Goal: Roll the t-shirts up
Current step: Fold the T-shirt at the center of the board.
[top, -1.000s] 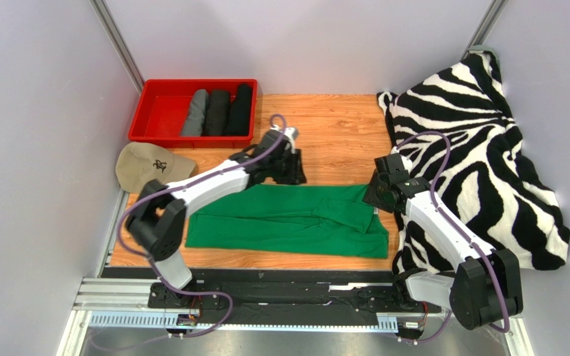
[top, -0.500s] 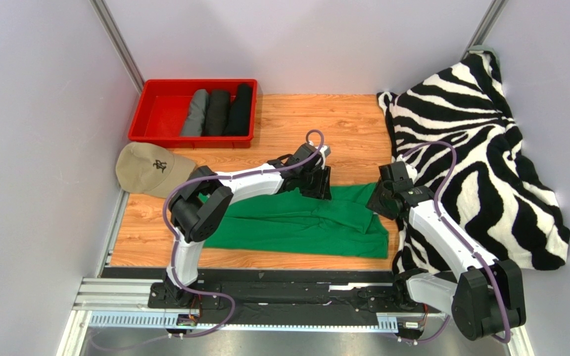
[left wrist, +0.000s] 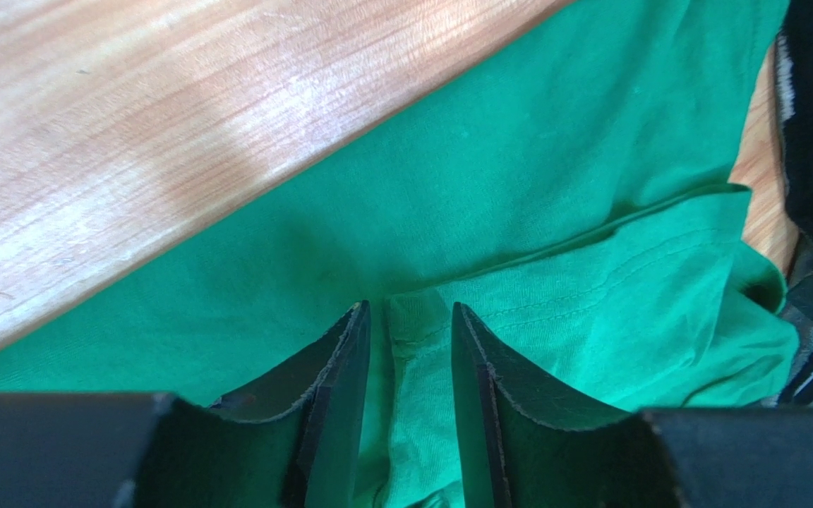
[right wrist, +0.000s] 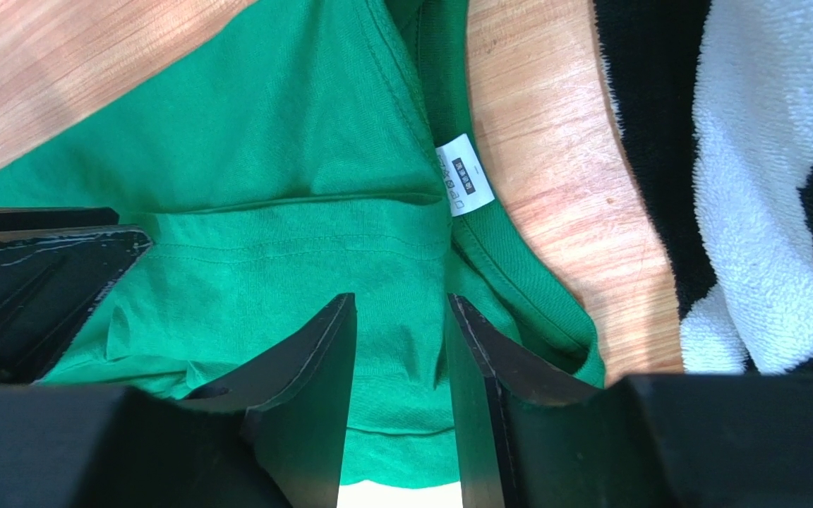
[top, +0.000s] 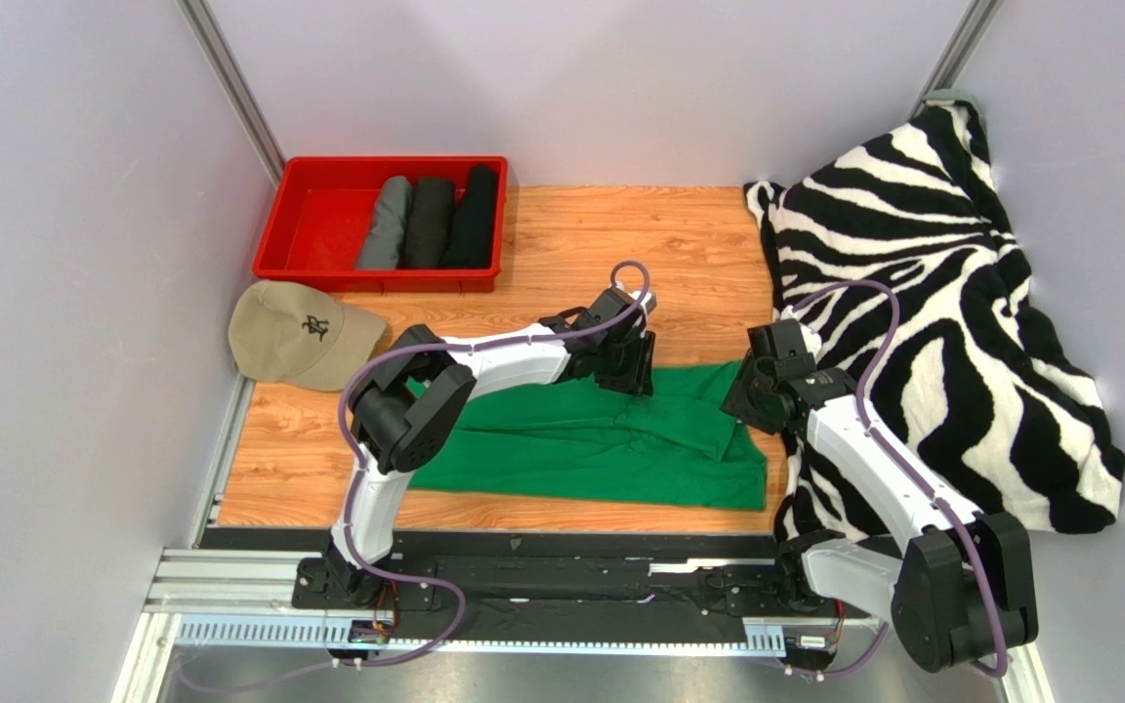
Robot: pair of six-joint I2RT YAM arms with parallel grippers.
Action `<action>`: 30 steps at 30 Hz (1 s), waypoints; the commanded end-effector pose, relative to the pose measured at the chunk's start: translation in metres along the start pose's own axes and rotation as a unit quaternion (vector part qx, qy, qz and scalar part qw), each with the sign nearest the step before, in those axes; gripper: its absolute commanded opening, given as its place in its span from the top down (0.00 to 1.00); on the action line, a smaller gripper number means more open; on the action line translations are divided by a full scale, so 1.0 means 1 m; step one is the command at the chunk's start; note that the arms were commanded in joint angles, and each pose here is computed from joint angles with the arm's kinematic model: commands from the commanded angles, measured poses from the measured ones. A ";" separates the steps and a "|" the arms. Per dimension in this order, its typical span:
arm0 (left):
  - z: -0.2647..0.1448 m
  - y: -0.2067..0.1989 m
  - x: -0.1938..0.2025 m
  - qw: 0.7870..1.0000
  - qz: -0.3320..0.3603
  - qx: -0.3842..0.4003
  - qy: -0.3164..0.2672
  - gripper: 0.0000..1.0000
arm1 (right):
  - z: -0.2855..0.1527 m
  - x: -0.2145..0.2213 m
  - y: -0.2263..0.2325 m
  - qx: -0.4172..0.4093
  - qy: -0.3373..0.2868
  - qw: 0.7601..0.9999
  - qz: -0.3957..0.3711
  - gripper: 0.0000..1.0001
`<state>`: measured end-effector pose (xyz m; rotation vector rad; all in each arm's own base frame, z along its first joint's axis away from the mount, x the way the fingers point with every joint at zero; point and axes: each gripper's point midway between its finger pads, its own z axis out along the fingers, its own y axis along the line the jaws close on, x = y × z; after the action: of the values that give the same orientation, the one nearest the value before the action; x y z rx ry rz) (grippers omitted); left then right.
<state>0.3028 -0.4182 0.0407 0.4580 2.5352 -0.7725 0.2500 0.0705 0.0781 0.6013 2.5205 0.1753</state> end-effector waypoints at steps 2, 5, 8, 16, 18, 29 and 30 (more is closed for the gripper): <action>0.001 -0.018 -0.004 1.000 0.023 0.017 -0.008 0.59 | 0.001 -0.011 0.007 -0.013 -0.020 1.000 0.005 0.60; -0.002 -0.022 -0.004 0.999 0.024 0.020 -0.009 0.66 | 0.003 -0.012 0.007 -0.009 -0.020 1.000 0.003 0.60; -0.009 -0.027 -0.006 0.999 0.024 0.026 -0.016 0.74 | 0.006 -0.014 0.006 -0.002 -0.023 1.000 0.000 0.60; -0.026 -0.037 -0.001 0.999 0.027 0.035 -0.026 0.92 | 0.021 -0.023 0.005 0.022 -0.026 0.999 -0.006 0.61; -0.027 -0.035 0.005 0.999 0.025 0.036 -0.023 0.93 | 0.024 -0.026 0.006 0.023 -0.027 0.999 -0.004 0.61; -0.032 -0.036 0.014 0.999 0.025 0.041 -0.019 0.97 | 0.037 -0.023 0.008 0.022 -0.019 1.000 0.002 0.76; -0.032 -0.036 0.015 0.999 0.025 0.041 -0.018 0.98 | 0.036 -0.023 0.009 0.019 -0.019 1.000 0.002 0.83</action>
<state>0.2655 -0.4148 0.0437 0.5246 2.5365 -0.7899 0.2680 0.0662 0.0438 0.6200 2.5759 0.0799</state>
